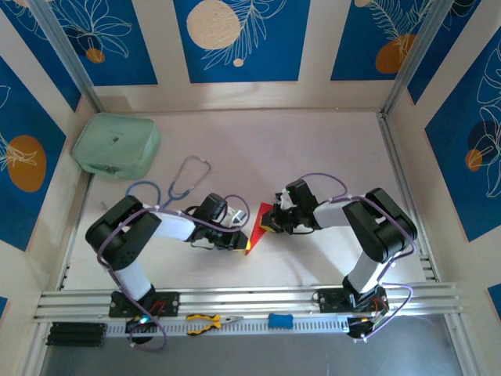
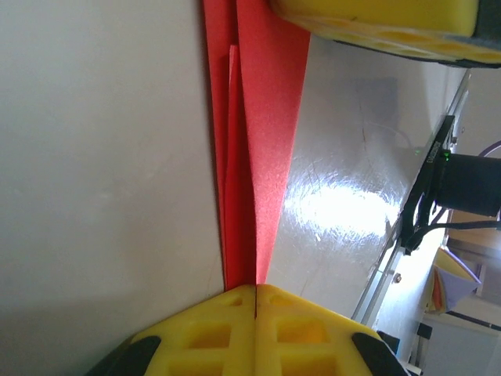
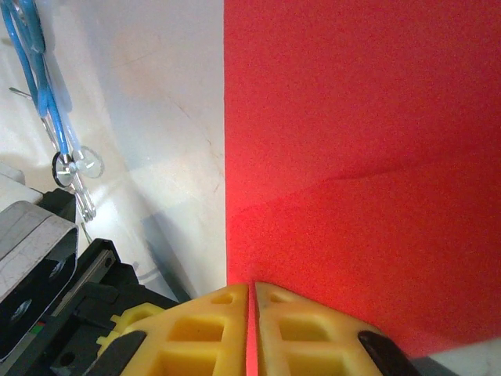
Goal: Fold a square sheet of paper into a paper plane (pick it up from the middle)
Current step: Perform the fifth fold on the wing at the bottom-center of the table.
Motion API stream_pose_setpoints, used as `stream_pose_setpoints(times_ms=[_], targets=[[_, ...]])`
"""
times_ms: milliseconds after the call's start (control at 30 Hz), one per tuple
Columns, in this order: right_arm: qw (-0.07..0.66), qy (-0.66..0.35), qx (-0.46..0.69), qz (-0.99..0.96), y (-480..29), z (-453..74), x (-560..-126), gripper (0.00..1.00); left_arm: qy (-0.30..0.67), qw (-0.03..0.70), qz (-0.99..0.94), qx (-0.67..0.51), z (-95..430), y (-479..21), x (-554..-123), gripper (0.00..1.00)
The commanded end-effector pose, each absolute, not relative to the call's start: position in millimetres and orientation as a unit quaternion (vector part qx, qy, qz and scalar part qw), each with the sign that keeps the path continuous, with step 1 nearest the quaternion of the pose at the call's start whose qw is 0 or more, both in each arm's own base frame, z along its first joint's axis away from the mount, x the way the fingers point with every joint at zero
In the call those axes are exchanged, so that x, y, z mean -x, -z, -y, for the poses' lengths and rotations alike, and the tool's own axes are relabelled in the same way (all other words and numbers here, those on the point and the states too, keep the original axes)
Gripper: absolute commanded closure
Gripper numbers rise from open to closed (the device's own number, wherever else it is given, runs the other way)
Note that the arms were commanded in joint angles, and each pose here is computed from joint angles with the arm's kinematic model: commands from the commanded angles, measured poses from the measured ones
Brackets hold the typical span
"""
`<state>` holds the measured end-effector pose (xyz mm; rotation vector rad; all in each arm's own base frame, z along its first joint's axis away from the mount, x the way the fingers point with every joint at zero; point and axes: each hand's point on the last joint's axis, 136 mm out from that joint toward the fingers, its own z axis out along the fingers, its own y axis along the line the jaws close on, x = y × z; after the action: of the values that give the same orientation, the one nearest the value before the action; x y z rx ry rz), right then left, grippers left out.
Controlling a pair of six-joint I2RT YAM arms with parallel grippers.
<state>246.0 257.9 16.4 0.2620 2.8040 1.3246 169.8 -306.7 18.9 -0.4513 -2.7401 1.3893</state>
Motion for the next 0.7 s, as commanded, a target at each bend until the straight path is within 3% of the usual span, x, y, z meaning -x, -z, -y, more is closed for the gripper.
stream_pose_setpoints(times_ms=[0,100,200,300,533,667], targets=[[-0.018,-0.345,-0.130,-0.929,24,-232,-229,0.87,-0.397,0.093,0.904,0.131,283,5,-134,0.97],[-0.020,-0.343,-0.132,-0.930,25,-231,-228,0.87,-0.380,0.099,0.909,0.136,279,9,-132,0.99],[-0.019,-0.343,-0.132,-0.930,25,-231,-228,0.87,-0.372,0.101,0.912,0.139,278,11,-131,0.93],[-0.020,-0.343,-0.133,-0.930,25,-231,-228,0.87,-0.354,0.102,0.919,0.141,274,14,-130,0.93],[-0.021,-0.341,-0.134,-0.930,26,-230,-227,0.87,-0.316,0.098,0.932,0.149,266,19,-130,0.99],[-0.021,-0.340,-0.135,-0.931,26,-230,-228,0.87,-0.305,0.095,0.935,0.152,264,19,-130,0.89]])
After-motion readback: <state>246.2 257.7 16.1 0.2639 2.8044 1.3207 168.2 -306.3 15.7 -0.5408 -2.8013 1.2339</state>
